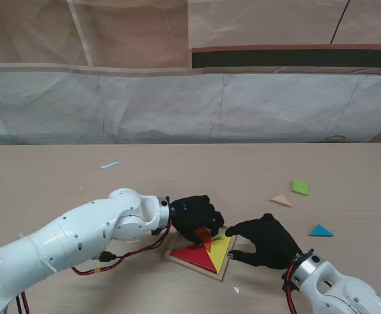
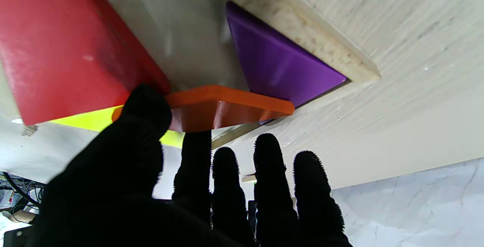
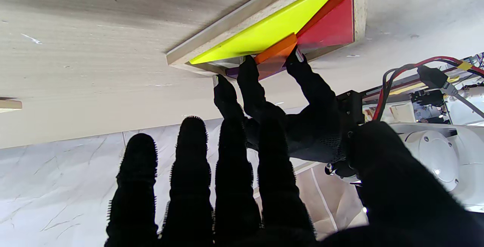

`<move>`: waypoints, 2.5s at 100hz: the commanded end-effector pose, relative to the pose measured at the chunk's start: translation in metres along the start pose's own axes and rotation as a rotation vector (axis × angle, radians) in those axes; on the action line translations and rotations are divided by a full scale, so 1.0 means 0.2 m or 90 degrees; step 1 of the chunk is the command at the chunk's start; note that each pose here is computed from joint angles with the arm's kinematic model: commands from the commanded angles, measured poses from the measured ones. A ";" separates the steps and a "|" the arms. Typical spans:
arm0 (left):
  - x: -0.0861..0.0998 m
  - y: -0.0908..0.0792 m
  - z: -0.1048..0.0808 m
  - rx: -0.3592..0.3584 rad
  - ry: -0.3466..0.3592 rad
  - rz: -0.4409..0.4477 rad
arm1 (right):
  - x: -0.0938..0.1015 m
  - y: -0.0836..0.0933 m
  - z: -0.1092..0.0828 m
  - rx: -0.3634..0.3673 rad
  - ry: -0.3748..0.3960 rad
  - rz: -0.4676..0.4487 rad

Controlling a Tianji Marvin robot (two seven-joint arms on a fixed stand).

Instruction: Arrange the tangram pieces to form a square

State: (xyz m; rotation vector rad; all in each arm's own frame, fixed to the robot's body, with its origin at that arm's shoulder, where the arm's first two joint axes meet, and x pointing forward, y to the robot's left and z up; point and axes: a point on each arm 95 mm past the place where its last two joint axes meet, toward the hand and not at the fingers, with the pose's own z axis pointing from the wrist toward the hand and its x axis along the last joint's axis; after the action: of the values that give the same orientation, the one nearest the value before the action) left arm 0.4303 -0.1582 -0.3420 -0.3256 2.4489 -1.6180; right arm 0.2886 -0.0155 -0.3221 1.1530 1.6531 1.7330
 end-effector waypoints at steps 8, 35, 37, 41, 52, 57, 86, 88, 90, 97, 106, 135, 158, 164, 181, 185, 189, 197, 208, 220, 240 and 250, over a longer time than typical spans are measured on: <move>-0.01 -0.01 0.01 0.001 -0.004 0.009 | 0.02 -0.01 -0.01 0.007 0.000 0.004; -0.01 -0.01 -0.01 0.004 0.001 0.001 | 0.02 -0.02 -0.01 0.004 -0.004 0.004; -0.01 -0.01 -0.01 0.002 0.001 0.001 | 0.02 -0.02 -0.01 0.005 -0.004 0.004; -0.01 -0.01 -0.01 -0.001 0.003 -0.001 | 0.02 -0.02 -0.01 0.005 -0.005 0.005; -0.01 0.00 -0.02 -0.007 0.004 -0.007 | 0.02 -0.02 -0.01 0.003 -0.005 0.006; 0.00 0.00 -0.03 -0.008 0.005 -0.008 | 0.02 -0.02 -0.01 0.003 -0.005 0.006; 0.00 0.01 -0.06 -0.003 0.001 -0.005 | 0.02 -0.03 -0.01 0.001 -0.005 0.009; -0.01 0.01 -0.06 -0.003 0.000 -0.004 | 0.02 -0.03 -0.01 0.001 -0.005 0.009; -0.01 0.02 -0.07 -0.003 -0.001 -0.004 | 0.02 -0.03 -0.01 0.001 -0.005 0.009; -0.01 0.02 -0.07 0.000 -0.004 -0.008 | 0.02 -0.03 -0.01 0.002 -0.005 0.009; -0.01 0.02 -0.08 0.001 -0.003 -0.013 | 0.02 -0.03 -0.01 0.001 -0.006 0.009; -0.02 0.00 -0.14 0.037 -0.051 -0.034 | 0.02 -0.03 -0.01 0.004 -0.005 0.011; -0.04 0.01 -0.21 0.032 -0.131 -0.005 | 0.02 -0.03 -0.01 0.002 -0.008 0.013; -0.04 0.03 -0.24 0.032 -0.150 -0.004 | 0.02 -0.03 -0.01 0.001 -0.008 0.014; -0.04 0.07 -0.29 0.027 -0.175 -0.004 | 0.03 -0.04 0.00 0.001 -0.007 0.017; -0.04 0.08 -0.29 0.026 -0.174 -0.007 | 0.03 -0.04 0.00 0.001 -0.006 0.017; -0.04 0.08 -0.29 0.025 -0.172 -0.008 | 0.03 -0.04 0.00 0.000 -0.006 0.018; -0.04 0.09 -0.28 0.026 -0.161 -0.008 | 0.03 -0.04 0.00 0.000 -0.006 0.019; -0.03 0.09 -0.26 0.024 -0.145 -0.002 | 0.03 -0.04 0.00 0.001 -0.006 0.020; -0.02 0.09 -0.25 0.028 -0.136 -0.002 | 0.04 -0.04 0.00 0.002 -0.006 0.020; -0.02 0.07 -0.23 0.032 -0.121 0.001 | 0.03 -0.05 0.00 0.003 -0.010 0.021; -0.02 0.07 -0.22 0.025 -0.116 0.004 | 0.03 -0.05 0.00 0.003 -0.011 0.021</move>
State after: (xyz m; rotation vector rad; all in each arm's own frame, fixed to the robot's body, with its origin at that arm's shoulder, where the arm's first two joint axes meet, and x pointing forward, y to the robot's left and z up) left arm 0.4195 -0.1092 -0.3392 -0.4445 2.2627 -1.5719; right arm 0.2855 -0.0106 -0.3286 1.1932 1.6253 1.7389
